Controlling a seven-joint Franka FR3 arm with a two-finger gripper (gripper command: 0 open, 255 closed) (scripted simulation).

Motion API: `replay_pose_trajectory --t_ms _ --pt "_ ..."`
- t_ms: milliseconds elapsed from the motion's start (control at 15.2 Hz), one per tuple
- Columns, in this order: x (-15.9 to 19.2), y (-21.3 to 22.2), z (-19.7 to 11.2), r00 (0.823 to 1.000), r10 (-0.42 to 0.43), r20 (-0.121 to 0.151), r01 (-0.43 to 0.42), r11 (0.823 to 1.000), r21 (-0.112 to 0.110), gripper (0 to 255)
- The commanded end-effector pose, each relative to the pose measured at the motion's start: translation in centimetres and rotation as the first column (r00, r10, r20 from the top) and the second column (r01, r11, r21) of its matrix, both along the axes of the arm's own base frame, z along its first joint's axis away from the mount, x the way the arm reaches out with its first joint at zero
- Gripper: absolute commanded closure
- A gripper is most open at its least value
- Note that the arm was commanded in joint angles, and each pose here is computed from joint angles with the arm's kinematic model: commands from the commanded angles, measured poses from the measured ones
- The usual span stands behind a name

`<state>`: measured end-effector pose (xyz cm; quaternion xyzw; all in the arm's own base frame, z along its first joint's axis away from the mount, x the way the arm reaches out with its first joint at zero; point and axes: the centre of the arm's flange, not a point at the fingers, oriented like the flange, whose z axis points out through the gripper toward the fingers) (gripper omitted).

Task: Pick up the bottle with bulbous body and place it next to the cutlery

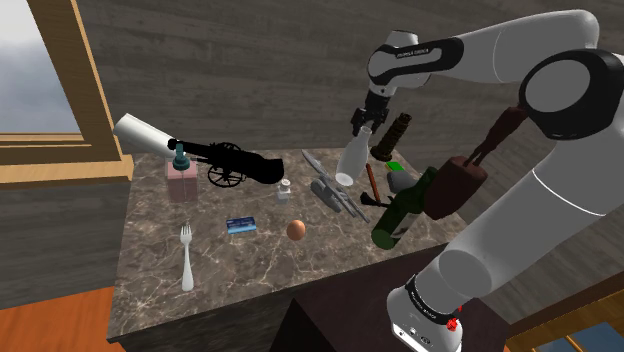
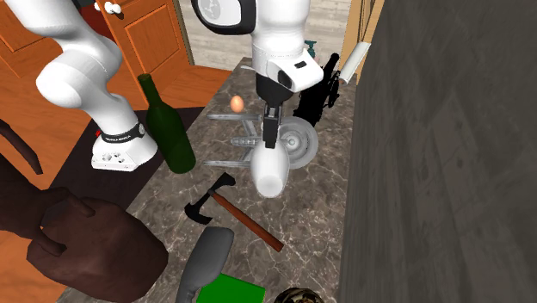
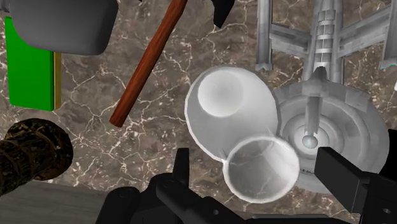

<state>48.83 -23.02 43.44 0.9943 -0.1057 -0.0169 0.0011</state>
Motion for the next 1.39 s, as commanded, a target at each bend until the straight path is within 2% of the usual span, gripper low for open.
replay_pose_trajectory --t_ms 0,528,594,1188,1320 --pt "-0.1 0.1 -1.1 1.000 0.000 0.000 0.000 1.000 0.000 0" --pt "-0.1 0.1 -1.4 1.000 0.000 0.000 0.000 1.000 0.000 0" --pt "-0.1 0.1 -1.4 1.000 0.000 0.000 0.000 1.000 0.000 255" --pt "-0.1 0.1 -1.4 1.000 0.000 0.000 0.000 1.000 0.000 255" --pt "-0.1 0.1 -0.3 1.000 0.000 0.000 0.000 1.000 0.000 255"
